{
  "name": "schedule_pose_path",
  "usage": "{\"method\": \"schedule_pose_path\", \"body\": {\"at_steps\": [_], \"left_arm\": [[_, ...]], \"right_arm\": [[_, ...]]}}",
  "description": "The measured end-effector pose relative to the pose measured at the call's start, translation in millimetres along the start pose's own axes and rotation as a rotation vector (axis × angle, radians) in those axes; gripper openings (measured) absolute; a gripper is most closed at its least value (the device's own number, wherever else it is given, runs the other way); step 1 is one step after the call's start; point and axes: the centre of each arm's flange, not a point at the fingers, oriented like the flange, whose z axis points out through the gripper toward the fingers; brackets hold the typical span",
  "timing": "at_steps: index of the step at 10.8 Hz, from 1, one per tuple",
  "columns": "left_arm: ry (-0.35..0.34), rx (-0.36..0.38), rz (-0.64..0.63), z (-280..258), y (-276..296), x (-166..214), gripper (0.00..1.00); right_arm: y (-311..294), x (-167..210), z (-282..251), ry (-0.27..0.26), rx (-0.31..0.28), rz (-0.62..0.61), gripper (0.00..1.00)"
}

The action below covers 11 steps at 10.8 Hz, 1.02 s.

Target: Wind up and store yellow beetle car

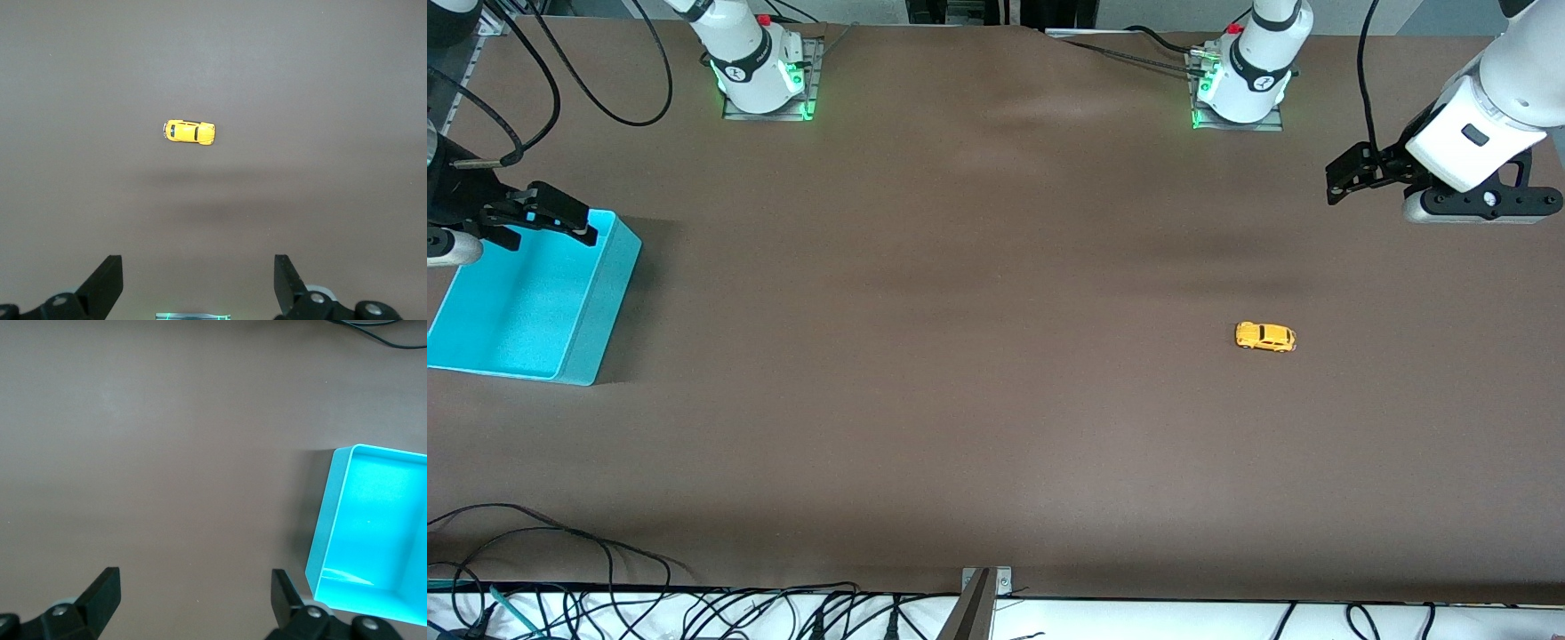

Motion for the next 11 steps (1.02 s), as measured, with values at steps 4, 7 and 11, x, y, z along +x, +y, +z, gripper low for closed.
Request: {"method": "schedule_pose_path", "body": {"at_steps": [4,7,11], "left_arm": [[0.000,0.000,0.000,0.0,0.0,0.0,1.00],[0.000,0.000,0.000,0.0,0.0,0.0,1.00],[0.000,0.000,0.000,0.0,0.0,0.0,1.00]], "right_arm": [[1.4,-1.1,-0.7,-0.003,-0.014,0.000,1.00],[1.4,-1.2,-0.7,-0.004,-0.014,0.000,1.00],[1.3,-2.7,1.2,-0.019,-0.014,0.000,1.00]]}}
